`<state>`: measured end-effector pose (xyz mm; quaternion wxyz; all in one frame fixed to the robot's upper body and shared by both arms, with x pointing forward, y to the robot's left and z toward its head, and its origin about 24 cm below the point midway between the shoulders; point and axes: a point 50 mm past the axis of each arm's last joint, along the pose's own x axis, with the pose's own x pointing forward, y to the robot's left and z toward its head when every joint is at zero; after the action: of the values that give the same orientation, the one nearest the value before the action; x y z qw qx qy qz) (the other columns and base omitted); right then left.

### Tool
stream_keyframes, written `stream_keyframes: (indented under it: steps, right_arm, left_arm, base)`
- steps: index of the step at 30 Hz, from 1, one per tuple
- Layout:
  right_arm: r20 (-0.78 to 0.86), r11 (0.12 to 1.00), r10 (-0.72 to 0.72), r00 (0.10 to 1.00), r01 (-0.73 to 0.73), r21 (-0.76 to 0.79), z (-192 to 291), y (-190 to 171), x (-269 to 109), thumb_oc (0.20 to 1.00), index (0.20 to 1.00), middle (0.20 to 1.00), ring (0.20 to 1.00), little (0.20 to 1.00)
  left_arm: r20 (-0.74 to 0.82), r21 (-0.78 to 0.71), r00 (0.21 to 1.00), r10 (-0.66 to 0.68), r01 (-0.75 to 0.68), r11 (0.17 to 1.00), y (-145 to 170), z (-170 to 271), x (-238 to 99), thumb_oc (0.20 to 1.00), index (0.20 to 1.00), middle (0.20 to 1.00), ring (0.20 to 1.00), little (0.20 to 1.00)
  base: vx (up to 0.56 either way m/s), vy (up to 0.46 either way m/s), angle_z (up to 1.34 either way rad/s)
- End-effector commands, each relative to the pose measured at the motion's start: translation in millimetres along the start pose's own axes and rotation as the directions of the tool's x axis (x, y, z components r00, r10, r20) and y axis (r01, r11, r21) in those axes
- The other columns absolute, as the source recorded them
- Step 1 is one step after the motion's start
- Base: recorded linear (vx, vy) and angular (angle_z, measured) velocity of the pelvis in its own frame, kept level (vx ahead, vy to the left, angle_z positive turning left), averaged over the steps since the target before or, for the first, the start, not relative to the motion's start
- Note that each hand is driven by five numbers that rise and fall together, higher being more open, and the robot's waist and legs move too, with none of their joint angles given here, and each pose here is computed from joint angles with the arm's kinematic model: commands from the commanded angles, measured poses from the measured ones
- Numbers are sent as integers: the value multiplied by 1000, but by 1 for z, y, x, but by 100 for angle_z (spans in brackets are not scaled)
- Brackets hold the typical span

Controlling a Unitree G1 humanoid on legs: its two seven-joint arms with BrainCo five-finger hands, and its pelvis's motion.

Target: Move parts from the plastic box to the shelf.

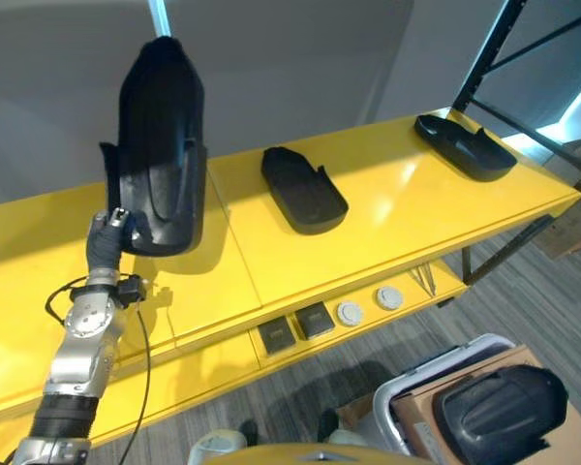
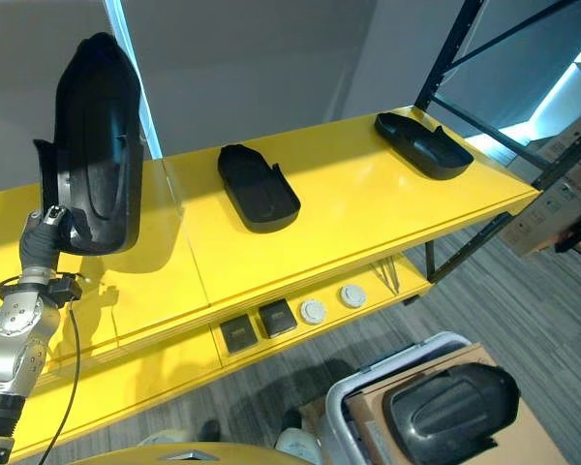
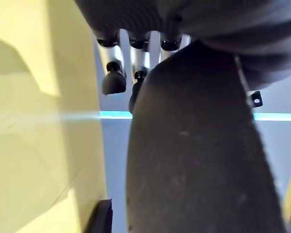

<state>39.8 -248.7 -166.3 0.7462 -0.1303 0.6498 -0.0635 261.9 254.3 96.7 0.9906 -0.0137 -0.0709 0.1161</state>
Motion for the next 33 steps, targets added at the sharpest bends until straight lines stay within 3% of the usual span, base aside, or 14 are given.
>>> stream_keyframes:
  steps: [1,6,9,11,12,16,21,33]
  right_arm:
    - [-22,992,-117,993,117,41,1,-30,0,1000,1000,1000,1000,1000]
    - [-13,994,-107,994,108,11,1,-34,-1,1000,1000,1000,1000,1000]
    - [4,995,-95,995,95,-6,5,-32,-1,1000,1000,1000,1000,1000]
    - [25,996,-84,996,85,-40,11,-31,-1,1000,1000,1000,1000,1000]
    - [41,994,-80,996,83,-67,16,-31,-1,1000,1000,1000,1000,1000]
    - [49,991,-76,996,80,-104,20,-32,-1,1000,1000,1000,1000,1000]
    - [45,985,-79,996,85,-153,19,-36,-2,1000,1000,1000,1000,1000]
    - [70,978,-76,995,88,-189,25,-33,-2,1000,1000,1000,1000,1000]
  left_arm:
    - [263,-19,963,-60,67,998,-23,61,19,200,200,200,200,200]
    - [229,102,973,-2,-22,995,-11,56,25,200,200,200,200,200]
    - [199,280,978,58,-114,953,6,53,33,200,200,200,200,200]
    - [182,399,977,113,-178,899,23,56,44,200,200,200,200,200]
    - [197,496,966,165,-243,833,40,64,52,200,200,200,200,200]
    - [197,576,953,230,-302,760,61,77,59,200,200,200,200,200]
    - [128,567,946,297,-316,760,84,76,58,200,200,200,200,200]
    - [-91,499,935,342,-255,829,80,13,31,200,200,200,200,200]
  base:
    - [75,-29,5]
    - [56,14,-1]
    - [35,32,-7]
    - [25,47,-1]
    - [9,54,0]
    - [-6,24,-5]
    - [-6,6,-3]
    - [0,0,0]
